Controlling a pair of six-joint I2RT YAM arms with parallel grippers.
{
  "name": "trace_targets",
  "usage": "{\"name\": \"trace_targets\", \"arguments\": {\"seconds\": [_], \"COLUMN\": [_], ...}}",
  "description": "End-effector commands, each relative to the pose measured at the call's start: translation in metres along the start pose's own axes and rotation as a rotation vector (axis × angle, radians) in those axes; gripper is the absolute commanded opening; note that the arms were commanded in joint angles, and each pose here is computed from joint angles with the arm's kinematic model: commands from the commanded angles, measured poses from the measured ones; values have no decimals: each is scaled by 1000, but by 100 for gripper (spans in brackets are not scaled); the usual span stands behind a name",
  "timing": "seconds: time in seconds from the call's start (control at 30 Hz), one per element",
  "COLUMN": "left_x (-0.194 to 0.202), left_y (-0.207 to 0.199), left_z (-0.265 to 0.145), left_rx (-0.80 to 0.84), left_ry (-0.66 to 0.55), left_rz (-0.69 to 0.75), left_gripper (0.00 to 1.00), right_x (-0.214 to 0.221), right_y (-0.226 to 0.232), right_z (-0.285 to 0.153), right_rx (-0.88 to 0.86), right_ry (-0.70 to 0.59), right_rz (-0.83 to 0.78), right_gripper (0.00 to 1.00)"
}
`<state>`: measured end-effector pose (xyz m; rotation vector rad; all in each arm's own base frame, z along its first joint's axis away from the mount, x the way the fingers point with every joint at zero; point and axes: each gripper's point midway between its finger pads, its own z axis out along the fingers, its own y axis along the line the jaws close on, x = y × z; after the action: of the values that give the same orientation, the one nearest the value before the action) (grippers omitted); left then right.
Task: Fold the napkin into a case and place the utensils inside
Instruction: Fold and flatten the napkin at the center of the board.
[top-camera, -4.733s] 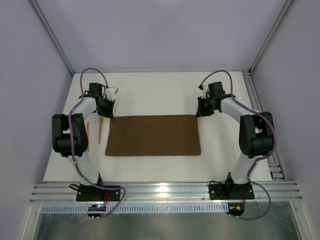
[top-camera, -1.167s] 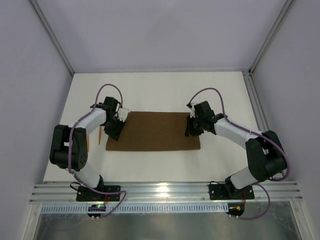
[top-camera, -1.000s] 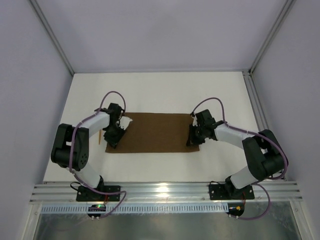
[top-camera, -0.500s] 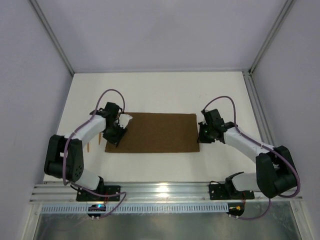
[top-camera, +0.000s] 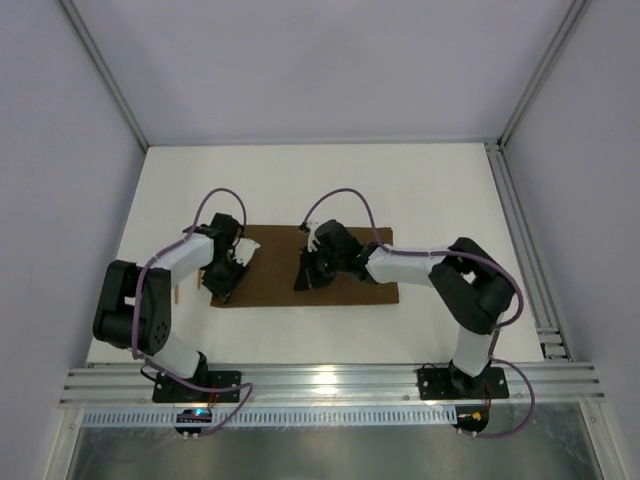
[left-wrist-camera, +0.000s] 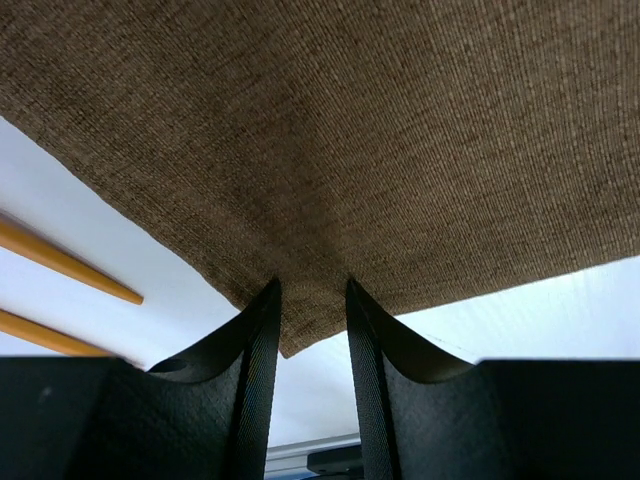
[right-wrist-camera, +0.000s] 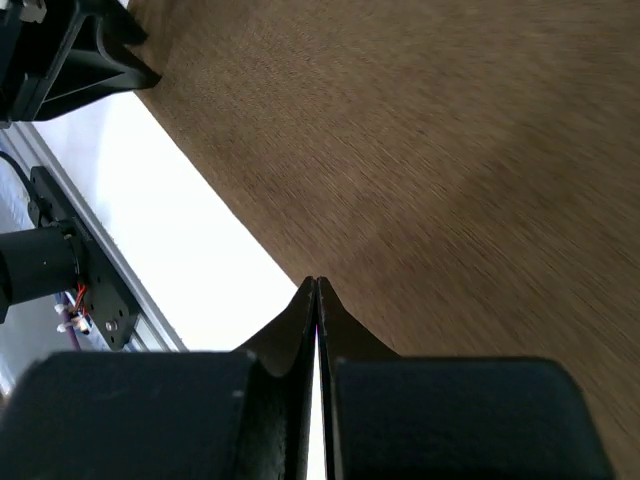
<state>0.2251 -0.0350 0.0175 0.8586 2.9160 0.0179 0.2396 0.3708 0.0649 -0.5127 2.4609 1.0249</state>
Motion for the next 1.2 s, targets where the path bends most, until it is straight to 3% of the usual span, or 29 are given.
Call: {"name": "trace_targets", "arguments": {"seconds": [0.0,0.07,0.17,0.3,0.53,0.7,1.0,1.17], "left_x": [-13,-8,-2,3,6,7,6,-5], "left_y": [14,13,15,16,14,14,14,3], "left_z": [6,12,18,24,29,30,28,22], "left_rx": [-62,-58,-73,-80,-68,-71,-69,-6], "left_ry": [-37,-12,10,31,46,47,34,-21], "left_rz": [-28,-23,-16,-9,-6,-2,3,10], "left_gripper": [34,34,34,34,32,32,32,33], "right_x": [-4,14,22,26,83,99,99,87], "right_y": [28,7,-28,-62,-111,-144,-174,-178], "right_z": [25,32,22,-4,-52,-93,-151,-166], "right_rx": [-145,-81,13,101,239,377,543,553], "right_ry": [23,81,70,44,93,60,-48,-93], "right_rz": [14,62,132,174,295,367,424,416], "right_gripper": [3,3,3,3,3,3,3,4]}}
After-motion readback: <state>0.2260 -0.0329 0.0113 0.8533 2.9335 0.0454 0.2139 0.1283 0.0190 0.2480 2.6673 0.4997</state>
